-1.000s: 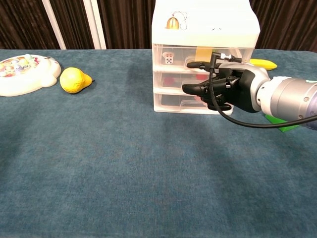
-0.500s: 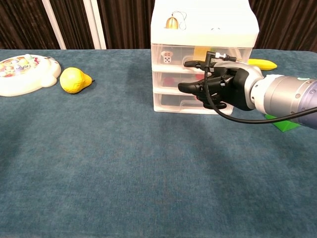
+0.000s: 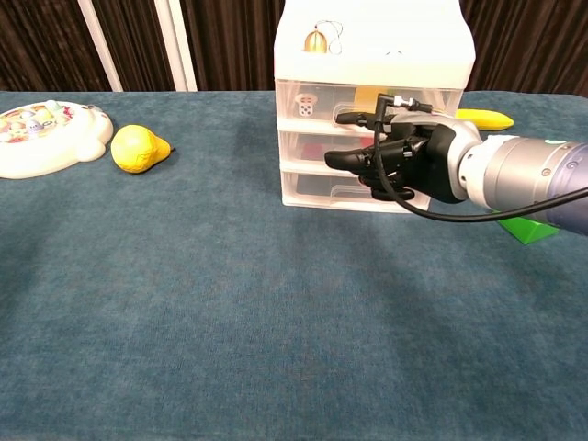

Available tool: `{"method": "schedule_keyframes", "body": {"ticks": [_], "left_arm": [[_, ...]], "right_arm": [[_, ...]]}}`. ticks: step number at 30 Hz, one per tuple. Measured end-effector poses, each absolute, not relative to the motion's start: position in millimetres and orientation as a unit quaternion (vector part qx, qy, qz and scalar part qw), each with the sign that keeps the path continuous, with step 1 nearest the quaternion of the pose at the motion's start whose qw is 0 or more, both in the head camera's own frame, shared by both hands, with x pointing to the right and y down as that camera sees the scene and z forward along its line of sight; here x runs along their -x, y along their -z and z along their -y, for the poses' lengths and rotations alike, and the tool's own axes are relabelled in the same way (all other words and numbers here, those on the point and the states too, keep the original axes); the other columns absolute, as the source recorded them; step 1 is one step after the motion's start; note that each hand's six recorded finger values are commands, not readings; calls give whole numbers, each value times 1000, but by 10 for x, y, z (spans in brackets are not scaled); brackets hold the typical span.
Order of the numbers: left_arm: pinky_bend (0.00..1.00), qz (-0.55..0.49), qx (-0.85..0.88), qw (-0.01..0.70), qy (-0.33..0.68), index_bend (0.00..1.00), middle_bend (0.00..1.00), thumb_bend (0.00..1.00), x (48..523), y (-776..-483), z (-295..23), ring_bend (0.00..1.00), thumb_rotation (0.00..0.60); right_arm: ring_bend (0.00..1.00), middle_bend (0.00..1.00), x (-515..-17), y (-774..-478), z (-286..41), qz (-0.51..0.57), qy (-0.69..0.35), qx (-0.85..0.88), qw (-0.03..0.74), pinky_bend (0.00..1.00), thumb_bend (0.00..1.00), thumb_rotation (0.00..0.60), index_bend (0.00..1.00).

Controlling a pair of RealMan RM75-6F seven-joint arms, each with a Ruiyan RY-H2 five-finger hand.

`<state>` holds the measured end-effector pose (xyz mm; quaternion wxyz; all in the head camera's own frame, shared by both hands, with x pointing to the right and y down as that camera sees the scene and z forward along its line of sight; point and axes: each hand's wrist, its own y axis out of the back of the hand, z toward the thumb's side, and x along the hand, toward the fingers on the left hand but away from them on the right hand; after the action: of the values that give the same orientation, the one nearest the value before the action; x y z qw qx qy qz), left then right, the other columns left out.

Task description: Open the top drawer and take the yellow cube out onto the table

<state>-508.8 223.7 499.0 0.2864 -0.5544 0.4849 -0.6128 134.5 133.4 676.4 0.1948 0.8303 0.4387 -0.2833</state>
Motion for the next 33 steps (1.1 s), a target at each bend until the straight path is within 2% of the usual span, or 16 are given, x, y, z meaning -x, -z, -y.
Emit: {"method": "schedule_keyframes", "body": {"ticks": [33], "left_arm": [[0,-484,553,285,615,62,0,300,5092,-4993,-2239,0,600]], "right_arm": [[903,878,-1334,-6770,-1381,-413,270,-843,215,982,415,600,14]]}}
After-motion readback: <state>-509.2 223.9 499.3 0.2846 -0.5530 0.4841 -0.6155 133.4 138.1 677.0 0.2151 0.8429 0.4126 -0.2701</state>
